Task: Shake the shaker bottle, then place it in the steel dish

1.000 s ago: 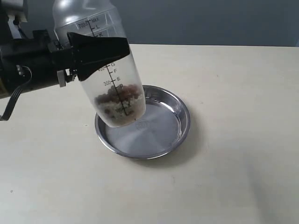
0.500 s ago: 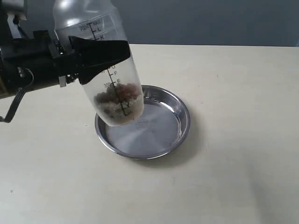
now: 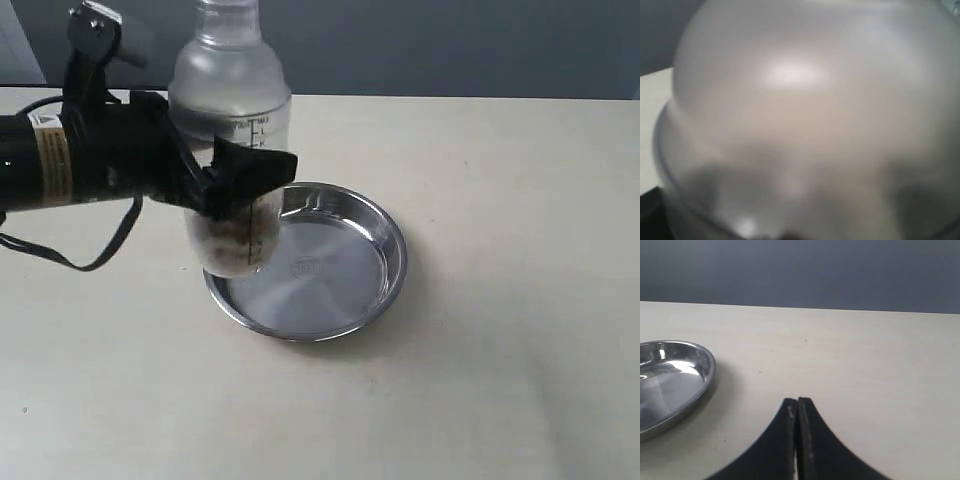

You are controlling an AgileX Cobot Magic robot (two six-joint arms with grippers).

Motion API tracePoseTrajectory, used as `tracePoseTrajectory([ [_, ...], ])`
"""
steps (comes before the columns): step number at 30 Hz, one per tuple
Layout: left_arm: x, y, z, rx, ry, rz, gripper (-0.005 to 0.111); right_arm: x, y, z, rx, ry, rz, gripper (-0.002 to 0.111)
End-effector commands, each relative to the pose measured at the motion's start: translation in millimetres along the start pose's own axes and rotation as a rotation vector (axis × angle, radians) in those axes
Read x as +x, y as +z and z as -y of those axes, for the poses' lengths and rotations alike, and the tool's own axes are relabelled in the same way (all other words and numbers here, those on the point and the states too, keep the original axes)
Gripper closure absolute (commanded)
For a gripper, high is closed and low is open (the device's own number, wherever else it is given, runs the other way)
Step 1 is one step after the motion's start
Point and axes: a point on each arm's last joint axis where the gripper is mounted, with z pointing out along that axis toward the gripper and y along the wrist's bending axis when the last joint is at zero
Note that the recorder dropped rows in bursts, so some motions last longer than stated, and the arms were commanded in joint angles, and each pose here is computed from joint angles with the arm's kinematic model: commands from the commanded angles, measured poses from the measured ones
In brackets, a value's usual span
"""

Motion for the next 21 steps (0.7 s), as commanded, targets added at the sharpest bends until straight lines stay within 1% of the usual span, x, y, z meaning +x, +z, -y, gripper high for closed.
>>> tracePoseTrajectory([
  [1,-42,-13,19.6,0.098,0.017,0.19,0.106,-1,0,0,-0.003,-0.003,0.014,0.109],
  [2,-47,-16,20.2,0.082,0.045,0.201,0.106,-1,0,0,-0.003,-0.003,0.014,0.109],
  [3,-46,-17,17.9,0.045,0.044,0.197,0.106,-1,0,0,-0.003,-0.003,0.014,0.109],
  [5,-34,-14,14.6,0.034,0.007,0.158,0.106,-1,0,0,-0.003,-0.003,0.014,0.109],
  [7,-18,-9,12.7,0.052,-0.034,0.118,0.106,-1,0,0,-0.003,-0.003,0.014,0.109],
  [8,-17,-9,13.0,0.057,-0.043,0.121,0.106,-1,0,0,-0.003,-0.003,0.014,0.109],
  [10,-25,-12,16.5,0.076,-0.055,0.176,0.106,-1,0,0,-0.003,-0.003,0.014,0.109],
  [13,-49,-25,22.1,0.05,0.02,0.278,0.106,-1,0,0,-0.003,-0.003,0.014,0.109],
  [15,-59,-32,23.6,0.011,0.054,0.297,0.106,-1,0,0,-0.003,-0.003,0.014,0.109],
  [16,-57,-32,23.3,-0.001,0.067,0.278,0.106,-1,0,0,-0.003,-0.003,0.014,0.109],
  [17,-49,-31,22.4,-0.01,0.06,0.242,0.106,-1,0,0,-0.003,-0.003,0.014,0.109],
  [20,1,-15,18.9,-0.022,-0.047,0.092,0.106,-1,0,0,-0.003,-0.003,0.014,0.109],
  [21,9,-12,16.9,-0.037,-0.085,0.098,0.106,-1,0,0,-0.003,-0.003,0.014,0.109],
])
